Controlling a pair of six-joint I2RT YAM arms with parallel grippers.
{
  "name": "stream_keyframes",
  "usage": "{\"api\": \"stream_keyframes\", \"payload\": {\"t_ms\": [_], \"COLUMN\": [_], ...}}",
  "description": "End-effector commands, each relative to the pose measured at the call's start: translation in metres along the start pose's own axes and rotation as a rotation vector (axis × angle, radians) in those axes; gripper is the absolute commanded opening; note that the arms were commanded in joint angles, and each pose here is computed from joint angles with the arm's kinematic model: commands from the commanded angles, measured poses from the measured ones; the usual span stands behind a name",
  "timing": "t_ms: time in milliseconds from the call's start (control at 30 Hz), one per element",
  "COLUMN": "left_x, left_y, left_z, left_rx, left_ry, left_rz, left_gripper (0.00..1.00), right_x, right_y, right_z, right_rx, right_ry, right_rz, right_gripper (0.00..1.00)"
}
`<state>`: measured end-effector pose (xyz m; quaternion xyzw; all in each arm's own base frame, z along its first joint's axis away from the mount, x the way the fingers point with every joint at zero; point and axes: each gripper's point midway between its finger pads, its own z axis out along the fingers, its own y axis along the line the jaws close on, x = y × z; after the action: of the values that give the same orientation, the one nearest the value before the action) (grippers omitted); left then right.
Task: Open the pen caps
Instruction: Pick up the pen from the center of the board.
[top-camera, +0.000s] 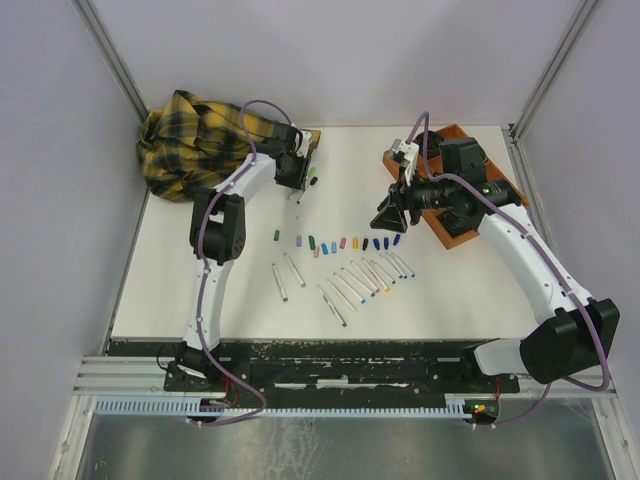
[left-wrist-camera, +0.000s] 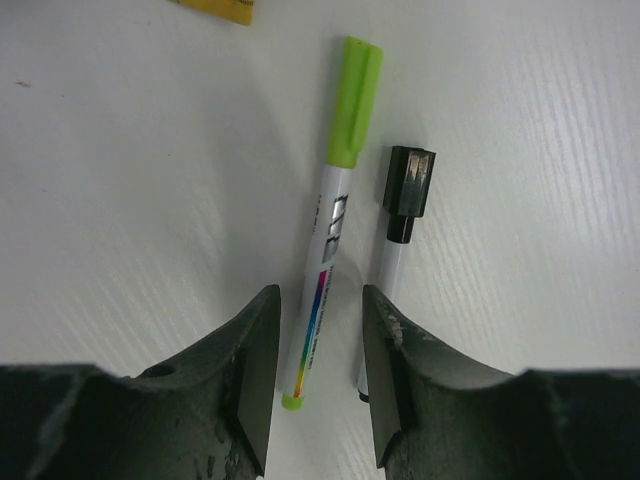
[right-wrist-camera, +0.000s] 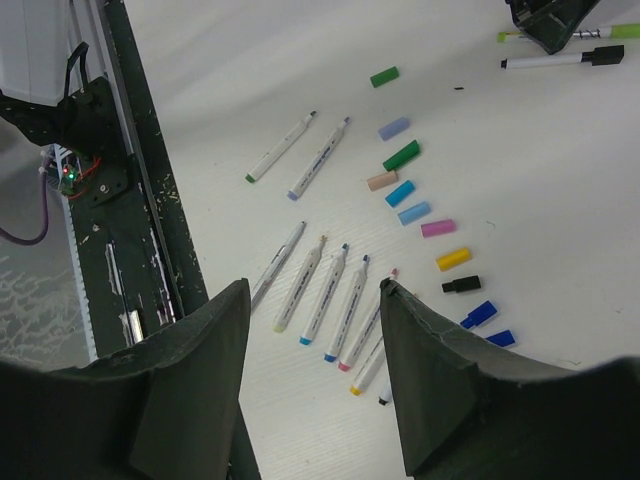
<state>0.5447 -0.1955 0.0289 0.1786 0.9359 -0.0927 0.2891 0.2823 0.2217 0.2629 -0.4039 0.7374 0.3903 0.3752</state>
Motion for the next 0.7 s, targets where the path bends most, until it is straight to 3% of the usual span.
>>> {"api": "stream_keyframes", "payload": {"t_ms": [0, 200, 667], "left_x": [-0.011, -0.001, 0.018], "left_y": [0.0, 0.007, 0.022], "left_z": [0.0, 0.007, 0.006], "left_rx": [0.017, -0.013, -0.096], "left_ry": [-0.023, 0.005, 0.049], "left_rz": [0.053, 0.048, 0.059], "left_gripper": [0.44, 0.4, 0.18], "right_x": [-0.007, -0.007, -0.007], "right_y": [0.002, 0.002, 0.007], "right_z": [-0.001, -0.001, 0.001], "right_rx": [-0.025, -0.031, -0.081], "right_ry": [-0.025, -0.027, -0.033], "right_rz": [-0.038, -0.036, -0.004], "right_gripper": [0.62, 0.62, 0.62]}}
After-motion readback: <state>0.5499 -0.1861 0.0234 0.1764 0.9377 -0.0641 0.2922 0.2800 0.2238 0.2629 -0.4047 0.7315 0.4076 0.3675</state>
